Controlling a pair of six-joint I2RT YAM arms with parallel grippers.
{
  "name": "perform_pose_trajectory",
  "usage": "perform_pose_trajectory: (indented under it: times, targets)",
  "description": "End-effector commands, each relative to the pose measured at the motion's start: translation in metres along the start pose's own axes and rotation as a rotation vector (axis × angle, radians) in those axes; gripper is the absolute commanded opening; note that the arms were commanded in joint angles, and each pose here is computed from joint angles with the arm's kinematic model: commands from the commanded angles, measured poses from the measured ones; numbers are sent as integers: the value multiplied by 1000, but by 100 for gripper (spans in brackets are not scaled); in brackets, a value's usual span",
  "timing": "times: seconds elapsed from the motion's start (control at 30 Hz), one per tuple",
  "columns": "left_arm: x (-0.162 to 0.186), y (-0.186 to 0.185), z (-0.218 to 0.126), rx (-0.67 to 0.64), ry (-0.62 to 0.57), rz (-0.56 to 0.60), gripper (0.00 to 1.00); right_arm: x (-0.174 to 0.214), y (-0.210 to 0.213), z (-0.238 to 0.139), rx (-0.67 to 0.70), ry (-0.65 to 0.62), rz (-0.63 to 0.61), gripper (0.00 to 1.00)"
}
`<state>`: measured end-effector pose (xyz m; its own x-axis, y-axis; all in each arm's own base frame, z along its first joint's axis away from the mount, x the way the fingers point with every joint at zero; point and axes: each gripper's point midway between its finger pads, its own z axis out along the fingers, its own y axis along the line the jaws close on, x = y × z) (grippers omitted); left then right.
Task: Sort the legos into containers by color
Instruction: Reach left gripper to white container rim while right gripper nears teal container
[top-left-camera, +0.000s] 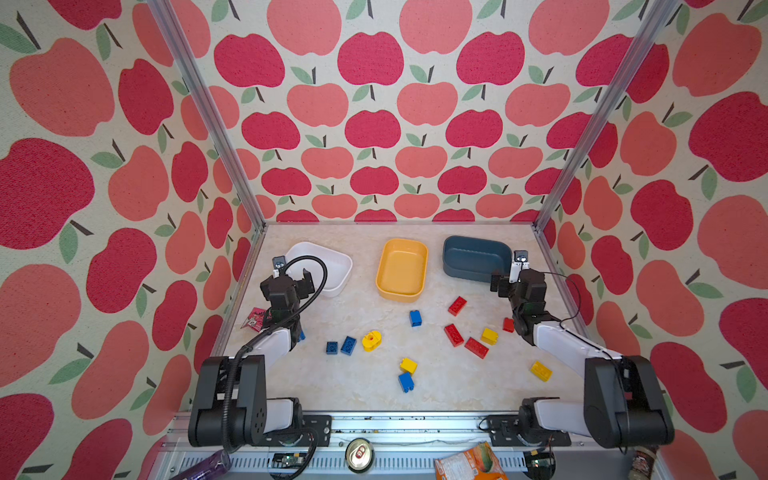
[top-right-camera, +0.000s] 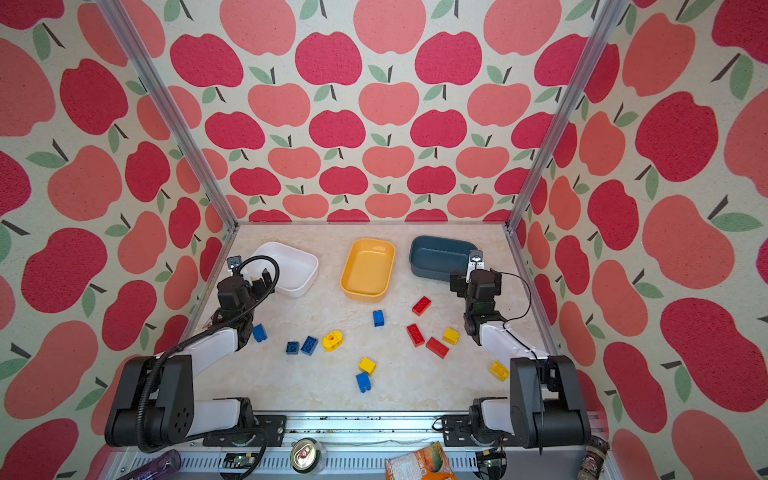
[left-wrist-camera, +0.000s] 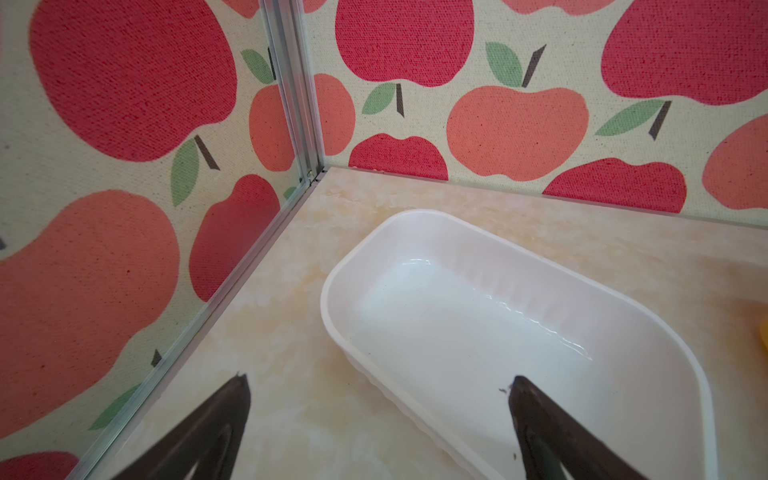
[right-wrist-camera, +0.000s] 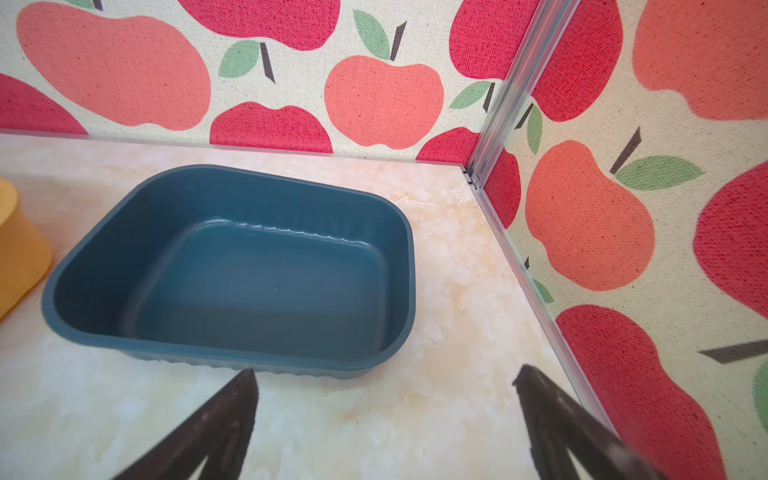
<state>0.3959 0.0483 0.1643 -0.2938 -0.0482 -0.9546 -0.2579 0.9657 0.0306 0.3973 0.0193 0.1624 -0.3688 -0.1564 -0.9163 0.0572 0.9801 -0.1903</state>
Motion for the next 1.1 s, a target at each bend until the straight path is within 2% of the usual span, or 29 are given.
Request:
perform_pose_trajectory:
  times: [0.0,0.2,0.27,0.37,0.47,0.6,0.8,1.07]
  targets:
    - [22,6,-13,-37,210,-50,99,15,0,-15,3,148,-4,99]
    - [23,8,-42,-94,418,-253,98,-10,13,-34,-72,184,19,99]
    - [20,4,-46,-76,475,-324,96,-17,18,-37,-101,199,25,99]
    - [21,-3,-43,-63,591,-423,90,-27,28,-40,-152,220,32,99]
    - [27,-9,-36,-40,708,-523,80,-36,40,-43,-205,237,30,99]
    - [32,-19,-18,8,768,-625,70,-43,50,-47,-255,234,33,99]
    - [41,-27,0,19,853,-665,66,-43,54,-50,-284,236,46,99]
    - [51,-26,29,-7,850,-645,64,-43,59,-48,-305,235,50,99]
